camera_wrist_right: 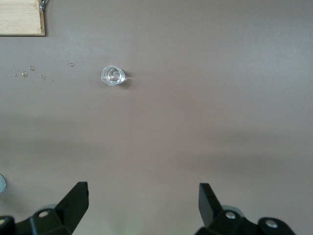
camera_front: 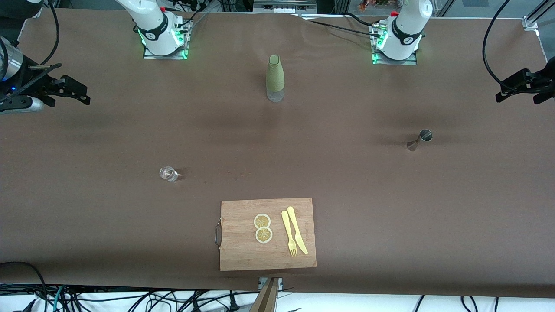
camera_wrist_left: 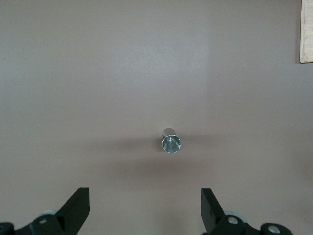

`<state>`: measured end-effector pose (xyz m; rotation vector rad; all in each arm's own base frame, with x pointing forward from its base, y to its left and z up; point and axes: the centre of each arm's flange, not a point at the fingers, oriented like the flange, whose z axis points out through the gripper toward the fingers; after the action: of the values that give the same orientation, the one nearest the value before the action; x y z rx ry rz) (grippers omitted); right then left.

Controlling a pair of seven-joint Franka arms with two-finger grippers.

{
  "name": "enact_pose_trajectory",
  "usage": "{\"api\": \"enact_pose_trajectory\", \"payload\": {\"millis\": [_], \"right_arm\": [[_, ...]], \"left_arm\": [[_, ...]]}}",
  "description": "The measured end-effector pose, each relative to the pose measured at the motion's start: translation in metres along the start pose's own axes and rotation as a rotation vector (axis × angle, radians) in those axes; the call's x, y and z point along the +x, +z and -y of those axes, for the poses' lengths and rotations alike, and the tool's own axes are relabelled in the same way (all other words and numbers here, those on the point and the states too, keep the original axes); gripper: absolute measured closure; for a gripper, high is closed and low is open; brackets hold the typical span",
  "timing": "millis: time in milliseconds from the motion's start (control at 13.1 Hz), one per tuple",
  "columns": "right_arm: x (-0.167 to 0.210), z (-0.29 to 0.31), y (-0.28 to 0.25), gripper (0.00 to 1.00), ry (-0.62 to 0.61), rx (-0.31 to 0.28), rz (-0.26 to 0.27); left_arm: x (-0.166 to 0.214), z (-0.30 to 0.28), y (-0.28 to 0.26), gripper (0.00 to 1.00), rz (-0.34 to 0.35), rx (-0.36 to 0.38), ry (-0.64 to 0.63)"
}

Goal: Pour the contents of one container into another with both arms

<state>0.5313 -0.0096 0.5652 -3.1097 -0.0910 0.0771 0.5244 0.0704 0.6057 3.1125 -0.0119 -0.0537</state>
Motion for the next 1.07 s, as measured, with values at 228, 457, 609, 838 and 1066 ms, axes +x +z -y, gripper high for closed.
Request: {"api": "enact_pose_trajectory", "payload": {"millis": [228, 457, 609, 838, 1066], "right_arm": [[0.001, 0.0, 0.001, 0.0, 0.0, 0.0, 0.002], [0.001, 0.0, 0.002, 0.0, 0.0, 0.0, 0.004], [0.001, 0.0, 0.002, 0.0, 0.0, 0.0, 0.004], [0.002, -0.001, 0.003, 0.0, 0.001, 0.0, 0.006], [0.002, 0.0, 0.014, 0.0, -0.037, 0.005, 0.06]], "left_arm": [[0.0, 0.0, 0.0, 0.0, 0.0, 0.0, 0.001], [0.0, 0.001, 0.0, 0.0, 0.002, 0.0, 0.002], [-0.001, 0.003, 0.0, 0.0, 0.003, -0.001, -0.002], [-0.003, 0.004, 0.002, 0.0, 0.02, -0.004, -0.004], [-0.004, 0.006, 0.003, 0.0, 0.03, -0.006, -0.007]]}}
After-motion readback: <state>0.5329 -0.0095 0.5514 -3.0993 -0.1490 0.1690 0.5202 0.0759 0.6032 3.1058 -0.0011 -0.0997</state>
